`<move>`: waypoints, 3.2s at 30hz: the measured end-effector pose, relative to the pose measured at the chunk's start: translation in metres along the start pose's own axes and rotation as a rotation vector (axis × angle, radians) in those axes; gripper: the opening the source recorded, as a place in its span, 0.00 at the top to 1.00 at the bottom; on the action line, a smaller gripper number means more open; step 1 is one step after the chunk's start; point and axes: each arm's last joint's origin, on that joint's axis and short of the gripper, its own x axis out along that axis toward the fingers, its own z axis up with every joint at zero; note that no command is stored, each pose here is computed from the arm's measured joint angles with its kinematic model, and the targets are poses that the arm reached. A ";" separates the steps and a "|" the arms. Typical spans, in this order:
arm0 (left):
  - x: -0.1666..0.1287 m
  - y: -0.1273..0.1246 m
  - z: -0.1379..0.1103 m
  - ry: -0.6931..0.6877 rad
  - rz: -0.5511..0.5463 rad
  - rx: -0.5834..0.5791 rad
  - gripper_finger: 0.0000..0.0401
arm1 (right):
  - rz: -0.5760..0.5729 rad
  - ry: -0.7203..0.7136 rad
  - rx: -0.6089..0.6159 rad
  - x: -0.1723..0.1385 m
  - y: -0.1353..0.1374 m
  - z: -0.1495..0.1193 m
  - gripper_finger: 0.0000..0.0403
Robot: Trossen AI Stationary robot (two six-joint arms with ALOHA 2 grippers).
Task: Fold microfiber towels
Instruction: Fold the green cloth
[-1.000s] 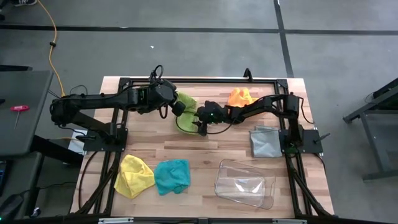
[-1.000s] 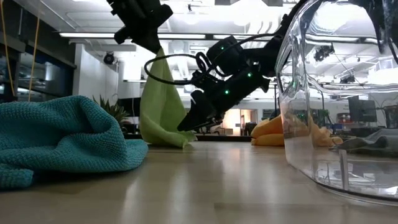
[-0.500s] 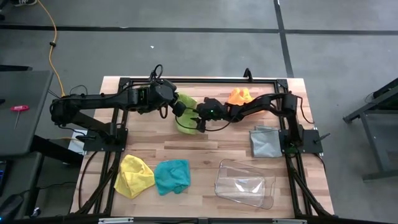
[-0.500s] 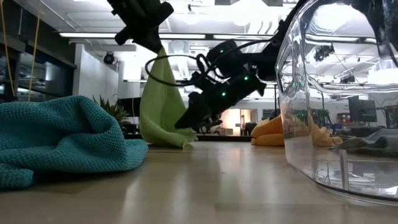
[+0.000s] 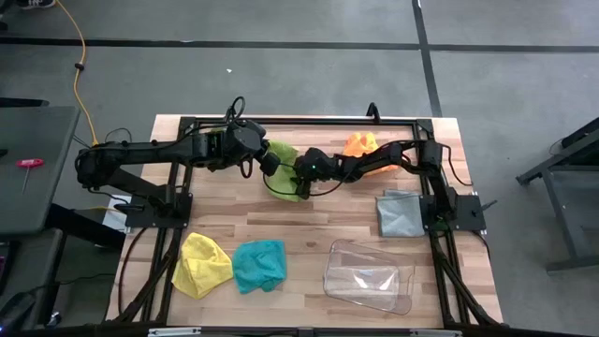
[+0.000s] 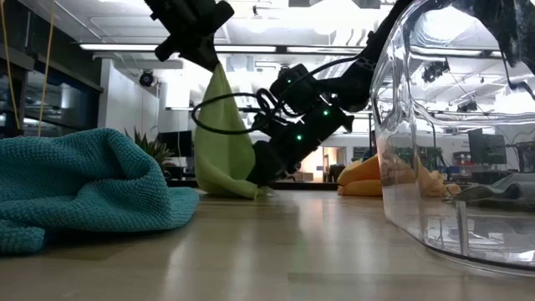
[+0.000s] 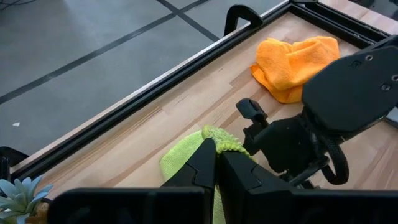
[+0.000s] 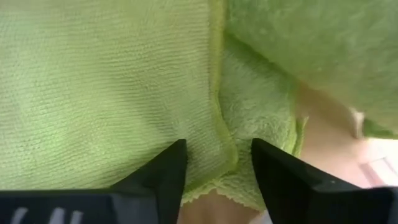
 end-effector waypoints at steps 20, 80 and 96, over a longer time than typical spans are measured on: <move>0.000 0.000 0.000 -0.002 -0.001 -0.006 1.00 | 0.012 -0.019 0.022 -0.004 0.003 0.005 0.81; 0.000 0.000 0.000 -0.002 -0.001 -0.007 1.00 | 0.025 -0.003 0.023 -0.013 0.005 0.011 0.68; 0.000 0.000 0.000 -0.002 -0.001 -0.006 1.00 | 0.026 -0.004 0.023 -0.013 0.005 0.011 0.98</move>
